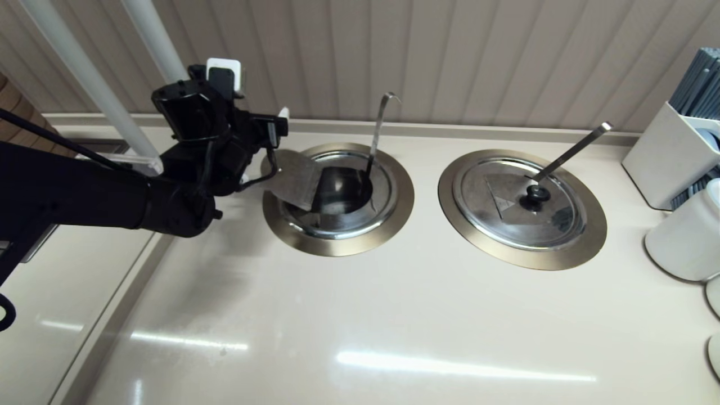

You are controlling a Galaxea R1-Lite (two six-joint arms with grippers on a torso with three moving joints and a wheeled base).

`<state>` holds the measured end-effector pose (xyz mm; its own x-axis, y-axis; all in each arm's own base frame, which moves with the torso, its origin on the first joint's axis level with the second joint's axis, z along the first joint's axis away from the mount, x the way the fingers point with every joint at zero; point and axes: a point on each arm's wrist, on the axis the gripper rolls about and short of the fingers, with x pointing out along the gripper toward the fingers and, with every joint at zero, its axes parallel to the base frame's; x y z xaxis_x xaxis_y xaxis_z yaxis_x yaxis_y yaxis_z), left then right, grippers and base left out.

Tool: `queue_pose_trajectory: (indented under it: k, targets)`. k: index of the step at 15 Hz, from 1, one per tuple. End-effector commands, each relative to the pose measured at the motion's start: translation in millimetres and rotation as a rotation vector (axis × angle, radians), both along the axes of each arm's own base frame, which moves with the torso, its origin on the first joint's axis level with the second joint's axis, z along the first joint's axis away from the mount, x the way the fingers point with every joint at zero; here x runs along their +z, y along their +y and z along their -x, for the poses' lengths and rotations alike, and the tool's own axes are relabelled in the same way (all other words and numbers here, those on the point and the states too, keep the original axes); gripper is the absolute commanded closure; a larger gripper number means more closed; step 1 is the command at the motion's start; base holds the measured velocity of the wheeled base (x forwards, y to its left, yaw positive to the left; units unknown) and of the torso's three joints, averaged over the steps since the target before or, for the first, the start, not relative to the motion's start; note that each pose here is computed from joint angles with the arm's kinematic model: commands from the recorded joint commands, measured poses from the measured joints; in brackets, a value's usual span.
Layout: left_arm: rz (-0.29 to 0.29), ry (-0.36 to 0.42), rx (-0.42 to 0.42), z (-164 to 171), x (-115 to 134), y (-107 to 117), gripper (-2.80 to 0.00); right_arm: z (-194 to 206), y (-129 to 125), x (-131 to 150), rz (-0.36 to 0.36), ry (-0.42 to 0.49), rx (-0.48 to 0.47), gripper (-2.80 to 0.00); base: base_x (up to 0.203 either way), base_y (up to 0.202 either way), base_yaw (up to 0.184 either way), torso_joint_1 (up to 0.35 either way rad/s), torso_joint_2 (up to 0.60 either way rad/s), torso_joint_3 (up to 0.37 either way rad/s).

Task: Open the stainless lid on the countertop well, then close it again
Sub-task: Open the lid, then stir with a spoon

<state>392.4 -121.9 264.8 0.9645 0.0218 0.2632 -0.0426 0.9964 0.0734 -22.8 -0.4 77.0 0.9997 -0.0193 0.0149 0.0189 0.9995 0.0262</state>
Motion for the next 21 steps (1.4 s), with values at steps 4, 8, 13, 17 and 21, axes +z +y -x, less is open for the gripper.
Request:
queue_pose_trajectory:
  k: [4,8,13,17,21]
  targets:
    - [0.102,0.013,-0.16,26.4,5.7,-38.3,-2.8,-0.4,0.0,-1.2,0.0,0.004,-0.001,0.0,0.0,0.0,0.0,0.0,0.0,0.0]
    - [0.113,0.182,-0.248,27.1,-21.8,-67.9,-2.8,-0.4,0.0,-1.2,0.0,0.004,-0.001,0.0,0.0,0.0,0.0,0.0,0.0,0.0]
    - [0.126,0.223,-0.303,21.0,-25.5,-67.0,-2.8,-0.4,0.0,-1.2,0.0,0.004,-0.001,0.0,0.0,0.0,0.0,0.0,0.0,0.0]
    - [0.103,0.24,-0.418,-4.4,-46.8,-93.1,-2.8,-0.4,0.0,-1.2,0.0,0.004,-0.001,0.0,0.0,0.0,0.0,0.0,0.0,0.0]
    - [0.082,0.273,-0.503,-20.1,-67.2,-118.8,-2.8,-0.4,0.0,-1.2,0.0,0.004,-0.001,0.0,0.0,0.0,0.0,0.0,0.0,0.0]
